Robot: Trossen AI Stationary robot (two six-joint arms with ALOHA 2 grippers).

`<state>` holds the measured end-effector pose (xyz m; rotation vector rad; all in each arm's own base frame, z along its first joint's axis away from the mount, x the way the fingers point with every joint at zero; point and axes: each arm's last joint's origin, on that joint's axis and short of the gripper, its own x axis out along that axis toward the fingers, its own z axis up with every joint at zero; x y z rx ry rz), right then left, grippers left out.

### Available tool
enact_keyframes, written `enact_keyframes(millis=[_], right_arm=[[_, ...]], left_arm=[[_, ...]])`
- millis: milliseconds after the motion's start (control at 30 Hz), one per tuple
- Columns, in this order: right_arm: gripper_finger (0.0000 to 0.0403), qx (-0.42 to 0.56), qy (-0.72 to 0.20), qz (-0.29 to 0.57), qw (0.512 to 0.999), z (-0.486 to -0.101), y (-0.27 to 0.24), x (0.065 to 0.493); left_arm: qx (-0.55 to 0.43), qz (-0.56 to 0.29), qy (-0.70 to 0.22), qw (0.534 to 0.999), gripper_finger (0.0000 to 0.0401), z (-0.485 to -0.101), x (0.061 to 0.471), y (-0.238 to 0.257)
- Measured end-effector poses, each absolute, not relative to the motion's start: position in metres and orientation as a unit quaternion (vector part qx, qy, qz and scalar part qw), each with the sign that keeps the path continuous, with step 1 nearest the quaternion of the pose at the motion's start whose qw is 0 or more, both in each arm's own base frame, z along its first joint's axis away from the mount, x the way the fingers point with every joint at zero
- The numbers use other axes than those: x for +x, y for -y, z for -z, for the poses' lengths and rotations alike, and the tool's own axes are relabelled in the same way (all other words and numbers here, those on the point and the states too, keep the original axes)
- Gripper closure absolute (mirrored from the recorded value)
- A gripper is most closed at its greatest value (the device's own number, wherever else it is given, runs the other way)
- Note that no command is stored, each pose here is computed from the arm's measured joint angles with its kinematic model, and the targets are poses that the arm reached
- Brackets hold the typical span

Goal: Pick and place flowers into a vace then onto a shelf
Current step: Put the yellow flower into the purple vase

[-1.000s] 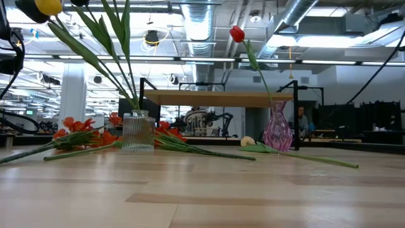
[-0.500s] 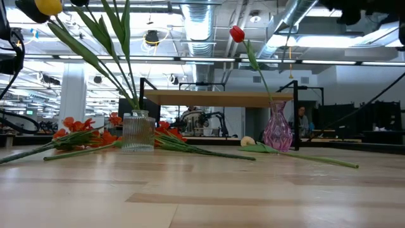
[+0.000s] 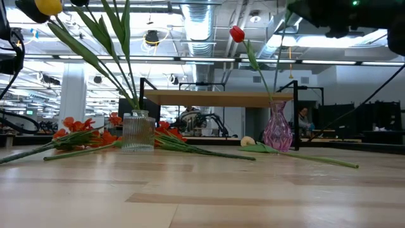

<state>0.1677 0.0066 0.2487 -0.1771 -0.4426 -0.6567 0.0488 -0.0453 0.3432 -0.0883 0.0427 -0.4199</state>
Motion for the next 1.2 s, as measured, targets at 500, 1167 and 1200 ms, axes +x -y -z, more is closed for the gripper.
enact_keyframes(millis=[500, 1167, 1200], right_arm=[[0.0403, -0.083, 0.180, 0.342, 0.918, -0.242, -0.003, 0.172], [0.0403, -0.082, 0.159, 0.339, 0.924, -0.237, -0.003, 0.174], [0.0403, -0.080, 0.157, 0.339, 0.924, -0.237, -0.003, 0.175]], left_arm=[[-0.047, 0.208, -0.022, 0.977, 0.0385, -0.343, 0.049, 0.045], [-0.047, 0.208, -0.022, 0.977, 0.0385, -0.343, 0.049, 0.045], [-0.047, 0.208, -0.022, 0.977, 0.0385, -0.343, 0.049, 0.045]])
